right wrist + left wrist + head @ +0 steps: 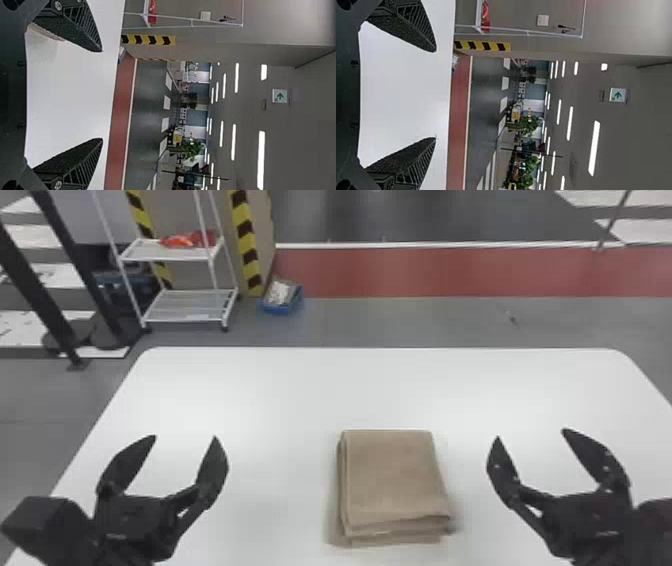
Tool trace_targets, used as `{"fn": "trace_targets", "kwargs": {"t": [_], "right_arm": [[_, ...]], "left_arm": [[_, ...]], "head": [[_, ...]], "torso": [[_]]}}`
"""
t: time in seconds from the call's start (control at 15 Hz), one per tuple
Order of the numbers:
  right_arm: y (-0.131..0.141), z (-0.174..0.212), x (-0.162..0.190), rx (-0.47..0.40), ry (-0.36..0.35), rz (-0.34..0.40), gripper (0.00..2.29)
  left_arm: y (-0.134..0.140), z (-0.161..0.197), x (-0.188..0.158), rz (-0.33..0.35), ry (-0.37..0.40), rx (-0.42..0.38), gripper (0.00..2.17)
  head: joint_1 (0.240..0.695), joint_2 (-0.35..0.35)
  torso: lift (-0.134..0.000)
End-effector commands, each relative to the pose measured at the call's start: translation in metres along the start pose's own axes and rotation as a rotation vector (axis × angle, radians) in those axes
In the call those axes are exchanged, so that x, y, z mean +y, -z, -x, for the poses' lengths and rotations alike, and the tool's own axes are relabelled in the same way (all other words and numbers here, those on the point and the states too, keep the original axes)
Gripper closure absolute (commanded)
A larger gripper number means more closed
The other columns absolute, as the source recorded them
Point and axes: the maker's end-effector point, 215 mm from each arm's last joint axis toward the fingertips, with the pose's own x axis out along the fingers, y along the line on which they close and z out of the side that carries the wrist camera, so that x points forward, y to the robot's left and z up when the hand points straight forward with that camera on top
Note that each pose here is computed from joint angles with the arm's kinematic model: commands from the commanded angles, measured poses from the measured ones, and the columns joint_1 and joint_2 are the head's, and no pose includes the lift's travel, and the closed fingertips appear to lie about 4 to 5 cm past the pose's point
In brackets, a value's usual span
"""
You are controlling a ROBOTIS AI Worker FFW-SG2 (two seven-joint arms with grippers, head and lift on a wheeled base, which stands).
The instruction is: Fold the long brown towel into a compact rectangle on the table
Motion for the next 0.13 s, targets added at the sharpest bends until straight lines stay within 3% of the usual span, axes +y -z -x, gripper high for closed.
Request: {"fn": "trace_targets", "kwargs": {"t": [0.0,0.07], "right_arm": [[-0.0001,-0.0004,0.0008,-0.001,0.001,-0.003,0.08],[-0.0001,-0.0004,0.0014,-0.001,0.001,-0.007,0.08]], "left_arm": [[-0.0006,0.0000,0.0026,0.001,-0.008,-0.002,0.08],[-0.0008,0.0001,0.0034,0.001,-0.009,-0.002,0.08]], "head": [[0.695,0.044],[0.695,0.046]], "torso": [[-0.124],[-0.124]]}}
